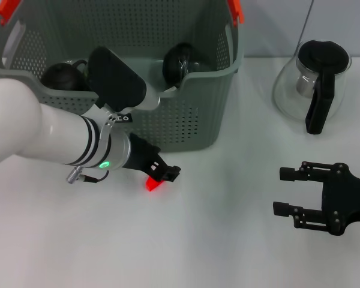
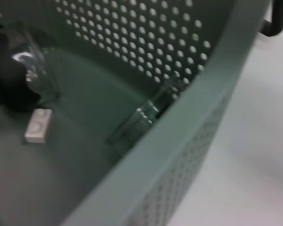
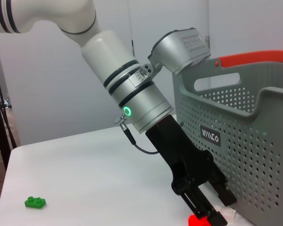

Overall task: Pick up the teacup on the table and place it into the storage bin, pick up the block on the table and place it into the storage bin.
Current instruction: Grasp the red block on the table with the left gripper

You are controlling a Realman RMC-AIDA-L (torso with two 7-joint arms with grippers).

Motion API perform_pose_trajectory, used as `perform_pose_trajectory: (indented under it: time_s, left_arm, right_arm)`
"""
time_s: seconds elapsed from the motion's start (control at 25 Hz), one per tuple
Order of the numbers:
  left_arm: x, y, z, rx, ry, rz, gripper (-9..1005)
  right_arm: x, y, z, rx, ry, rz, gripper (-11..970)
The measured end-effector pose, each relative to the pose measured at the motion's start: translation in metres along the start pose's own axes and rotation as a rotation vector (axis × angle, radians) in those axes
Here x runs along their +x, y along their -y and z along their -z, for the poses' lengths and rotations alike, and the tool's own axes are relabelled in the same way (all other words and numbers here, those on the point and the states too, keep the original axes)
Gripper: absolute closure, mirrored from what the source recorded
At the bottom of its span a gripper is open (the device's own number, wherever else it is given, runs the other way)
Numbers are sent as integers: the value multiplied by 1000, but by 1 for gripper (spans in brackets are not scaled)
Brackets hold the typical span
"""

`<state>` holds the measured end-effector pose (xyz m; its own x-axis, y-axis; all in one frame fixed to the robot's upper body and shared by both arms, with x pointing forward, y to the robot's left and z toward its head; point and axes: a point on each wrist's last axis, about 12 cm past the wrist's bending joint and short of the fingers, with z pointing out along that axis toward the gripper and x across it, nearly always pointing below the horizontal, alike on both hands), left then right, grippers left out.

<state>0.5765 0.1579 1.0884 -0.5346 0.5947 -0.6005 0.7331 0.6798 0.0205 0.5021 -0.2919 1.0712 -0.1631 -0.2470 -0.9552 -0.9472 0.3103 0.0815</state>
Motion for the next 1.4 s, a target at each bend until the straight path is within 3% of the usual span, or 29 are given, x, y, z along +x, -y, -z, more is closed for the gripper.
perform_pose_trajectory:
  time_s: [1.0,1.4]
  left_arm:
    - [11,-1,2,10,-49,21,363]
    - [14,12,33,121,-135,21,362]
  right_arm:
    - [3,-3,1,-17,-19,-7,260]
    - [4,-3,2,-19,-19,-8,258]
